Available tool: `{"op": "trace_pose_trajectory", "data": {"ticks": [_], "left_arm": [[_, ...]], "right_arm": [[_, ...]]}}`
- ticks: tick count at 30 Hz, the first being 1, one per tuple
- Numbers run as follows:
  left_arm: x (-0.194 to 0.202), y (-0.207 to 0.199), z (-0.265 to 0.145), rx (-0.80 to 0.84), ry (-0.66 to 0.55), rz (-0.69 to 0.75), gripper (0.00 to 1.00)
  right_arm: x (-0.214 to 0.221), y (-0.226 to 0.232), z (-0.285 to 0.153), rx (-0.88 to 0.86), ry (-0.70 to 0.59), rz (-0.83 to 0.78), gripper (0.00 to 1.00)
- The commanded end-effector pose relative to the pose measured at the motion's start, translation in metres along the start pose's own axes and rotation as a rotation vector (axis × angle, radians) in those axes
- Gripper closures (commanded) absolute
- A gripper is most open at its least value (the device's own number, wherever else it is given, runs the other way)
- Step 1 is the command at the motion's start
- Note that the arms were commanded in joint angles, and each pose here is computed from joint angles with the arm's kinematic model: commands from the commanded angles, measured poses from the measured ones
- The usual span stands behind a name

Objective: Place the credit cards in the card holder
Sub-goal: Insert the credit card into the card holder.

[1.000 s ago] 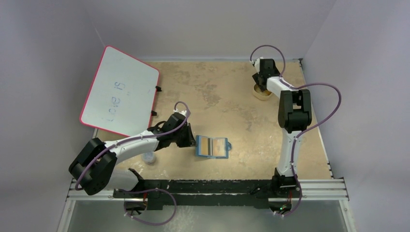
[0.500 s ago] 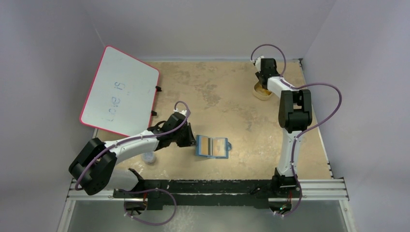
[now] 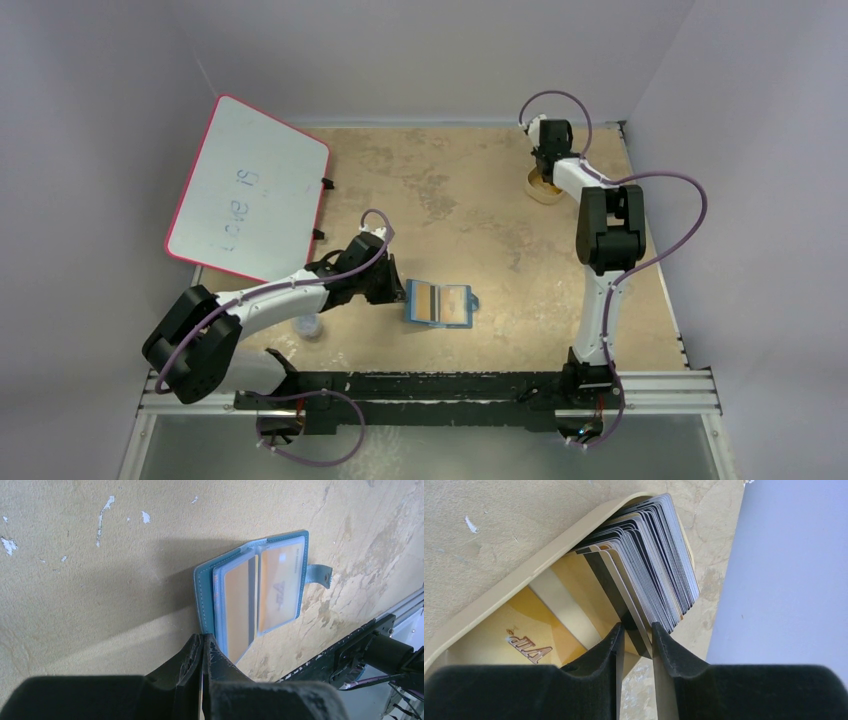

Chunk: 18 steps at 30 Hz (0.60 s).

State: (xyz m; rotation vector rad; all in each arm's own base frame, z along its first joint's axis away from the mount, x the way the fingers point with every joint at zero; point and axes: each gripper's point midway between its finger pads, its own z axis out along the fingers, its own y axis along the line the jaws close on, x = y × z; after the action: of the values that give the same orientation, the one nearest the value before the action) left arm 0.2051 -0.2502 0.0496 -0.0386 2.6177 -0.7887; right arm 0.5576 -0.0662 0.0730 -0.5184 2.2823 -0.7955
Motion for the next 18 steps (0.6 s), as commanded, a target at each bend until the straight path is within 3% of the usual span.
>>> {"op": "trace_pose_trajectory", "data": {"ticks": [1,9,18], "left_arm": [[-0.020,-0.021,-0.004,0.054,-0.057,0.025,1.00],[-0.022,-0.023,-0.004,0.064,-0.062,0.018,1.00],[-0.021,-0.016,-0.001,0.030,-0.059,0.008,1.00]], "right_arm": [[-0.028,-0.041,-0.013,0.092,-0.071,0.065,0.75],[-0.035,-0.045,-0.022,0.058,-0.072,0.087,0.84],[-0.041,-0.013,-0.049,-0.170,-0.076,0.166,1.00]]}}
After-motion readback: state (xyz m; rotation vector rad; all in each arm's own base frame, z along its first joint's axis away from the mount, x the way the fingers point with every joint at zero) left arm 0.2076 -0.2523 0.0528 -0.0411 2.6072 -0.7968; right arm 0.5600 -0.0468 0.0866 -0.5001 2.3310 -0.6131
